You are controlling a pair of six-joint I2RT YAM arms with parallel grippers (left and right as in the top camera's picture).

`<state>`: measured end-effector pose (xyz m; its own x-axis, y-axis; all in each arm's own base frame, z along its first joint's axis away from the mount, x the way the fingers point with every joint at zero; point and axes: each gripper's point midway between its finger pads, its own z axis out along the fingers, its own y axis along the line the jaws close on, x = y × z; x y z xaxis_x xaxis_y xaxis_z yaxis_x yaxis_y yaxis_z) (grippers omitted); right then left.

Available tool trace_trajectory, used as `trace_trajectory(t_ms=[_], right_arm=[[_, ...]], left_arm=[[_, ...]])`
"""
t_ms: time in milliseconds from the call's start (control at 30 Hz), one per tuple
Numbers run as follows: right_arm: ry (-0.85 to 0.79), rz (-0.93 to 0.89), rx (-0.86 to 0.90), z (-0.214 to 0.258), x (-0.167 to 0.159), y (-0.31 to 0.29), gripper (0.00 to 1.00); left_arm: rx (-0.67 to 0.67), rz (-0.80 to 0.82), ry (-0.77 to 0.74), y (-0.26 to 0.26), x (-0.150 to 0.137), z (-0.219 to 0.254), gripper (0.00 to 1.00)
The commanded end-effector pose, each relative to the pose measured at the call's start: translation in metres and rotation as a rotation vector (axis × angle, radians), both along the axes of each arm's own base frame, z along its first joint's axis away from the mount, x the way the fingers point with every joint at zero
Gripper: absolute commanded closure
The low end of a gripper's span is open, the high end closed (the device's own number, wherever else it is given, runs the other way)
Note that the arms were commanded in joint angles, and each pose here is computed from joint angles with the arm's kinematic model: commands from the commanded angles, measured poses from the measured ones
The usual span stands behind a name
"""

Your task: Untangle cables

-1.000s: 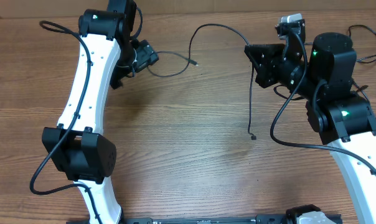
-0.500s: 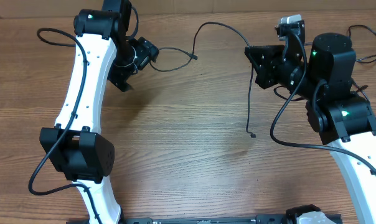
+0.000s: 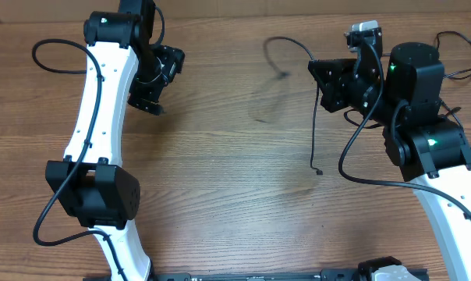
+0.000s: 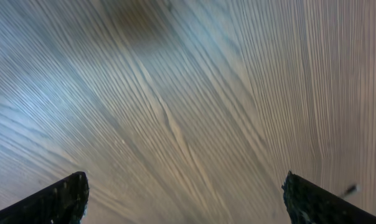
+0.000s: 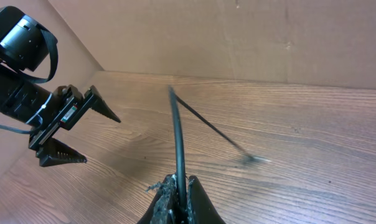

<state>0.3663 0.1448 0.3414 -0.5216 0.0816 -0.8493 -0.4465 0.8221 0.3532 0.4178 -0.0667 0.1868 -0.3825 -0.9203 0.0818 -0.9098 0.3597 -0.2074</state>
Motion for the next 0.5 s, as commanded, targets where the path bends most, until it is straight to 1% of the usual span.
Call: trace_trajectory(t_ms=[0,67,133,167,200,233,300,333,467], right_arm=[[-0.029,-0.009,-0.002,0.01,0.0,-0.002,0.96],[-0.029,-0.009,-0.001,0.01,0.0,-0.002,0.96],[-0.029,-0.008,-0.001,0.01,0.0,-0.002,0.96],[-0.029,-0.008,-0.001,0.01,0.0,-0.002,0.96],[-0.029,-0.008,-0.001,0.01,0.0,-0.002,0.96],[-0.029,-0.008,-0.001,0.01,0.0,-0.002,0.96],[-0.029,-0.008,-0.001,0.01,0.0,-0.002,0.96],[-0.032,-0.008,-0.001,0.01,0.0,-0.002,0.96],[-0.044,-0.008,0.002,0.013,0.001,-0.002,0.96]], left_arm=[[0.081,0.026,-0.003,0.016,0.002,-0.003,0.0],[0.048,-0.059,-0.012,0.008,0.002,-0.002,0.0],[0.011,-0.193,-0.053,-0.002,0.006,0.0,0.0],[-0.014,-0.332,-0.11,-0.012,0.012,0.003,0.0],[-0.026,-0.39,-0.134,-0.017,0.014,0.005,0.0],[-0.047,-0.513,-0.184,-0.027,0.017,0.008,0.0],[-0.064,-0.667,-0.245,-0.039,0.019,0.012,0.0],[-0.098,-0.875,-0.33,-0.06,0.017,0.017,0.0],[-0.063,-1.186,-0.415,-0.085,0.008,0.019,0.0]])
